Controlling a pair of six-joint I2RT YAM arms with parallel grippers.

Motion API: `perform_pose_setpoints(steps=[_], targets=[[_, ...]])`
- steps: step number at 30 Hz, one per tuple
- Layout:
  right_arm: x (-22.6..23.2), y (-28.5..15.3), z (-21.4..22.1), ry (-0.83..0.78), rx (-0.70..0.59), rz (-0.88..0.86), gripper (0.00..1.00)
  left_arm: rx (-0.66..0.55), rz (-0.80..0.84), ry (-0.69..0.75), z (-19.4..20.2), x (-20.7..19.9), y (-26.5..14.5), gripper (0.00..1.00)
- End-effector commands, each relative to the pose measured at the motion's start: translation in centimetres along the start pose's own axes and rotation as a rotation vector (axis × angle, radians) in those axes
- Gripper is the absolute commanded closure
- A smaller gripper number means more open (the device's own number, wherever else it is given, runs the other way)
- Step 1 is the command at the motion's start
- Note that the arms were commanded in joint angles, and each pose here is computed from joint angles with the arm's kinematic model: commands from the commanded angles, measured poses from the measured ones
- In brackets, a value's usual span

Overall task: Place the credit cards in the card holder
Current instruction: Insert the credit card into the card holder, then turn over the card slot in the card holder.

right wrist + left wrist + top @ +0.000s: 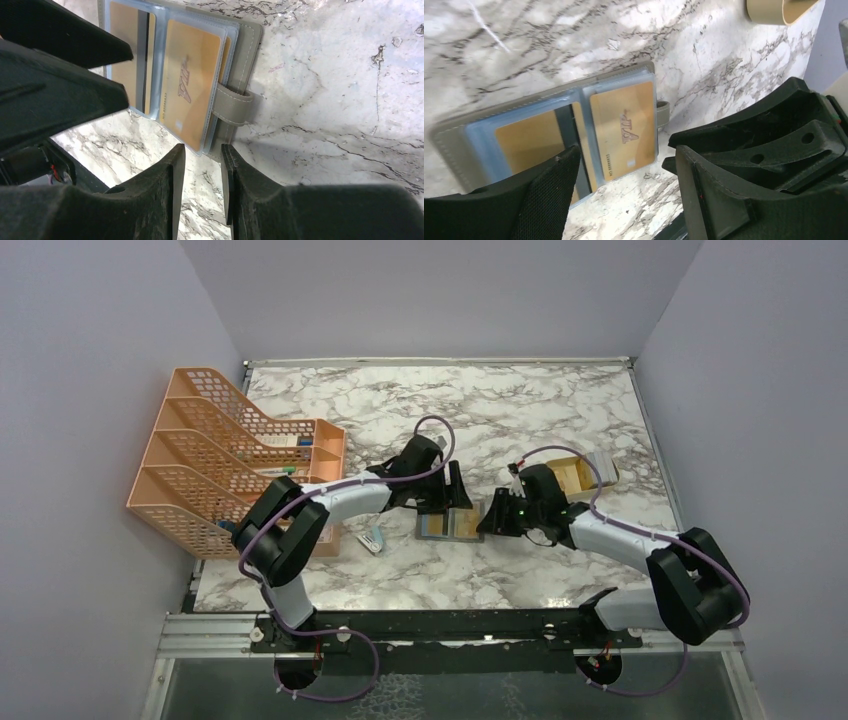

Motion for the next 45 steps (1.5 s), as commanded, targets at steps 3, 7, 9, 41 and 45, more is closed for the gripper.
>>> perform_pose_setpoints(steps=[3, 7, 9, 41, 45], targets=[[1.1, -0.4, -1.3, -0.036, -0.037, -0.001, 0.66, -0.068, -0.081, 0.037, -2.5, 1.8, -2.7, 0.26], [1.4, -0.2, -1.6, -0.041, -0.038, -0.005, 0.65, -0.073, -0.144, 0.058, -2.6, 3.3, -3.7, 0.25], [1.4, 0.0, -1.7, -0.040, -0.037, -0.003, 0.65, -0.067, -0.145, 0.058, -2.5, 3.6, -3.8, 0.23], [0.7, 1.2, -1.0, -0.036, -0.005, -0.007, 0.65, -0.048, -0.057, 0.012, -1.0, 3.4, -2.6, 0.21], [0.8, 1.1, -1.1, -0.037, -0.008, -0.006, 0.65, -0.033, -0.096, 0.018, -0.7, 4.1, -2.6, 0.21]])
Point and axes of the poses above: each gripper's point midway between its finger pads, its own y axis out along the fingers, its own x axis along the line the jaws close on, z = x × y, the point moved 2 cm from there along -y, back along the fingers, and after that the axes turned 15 degrees about y, right-handed, at the moved point
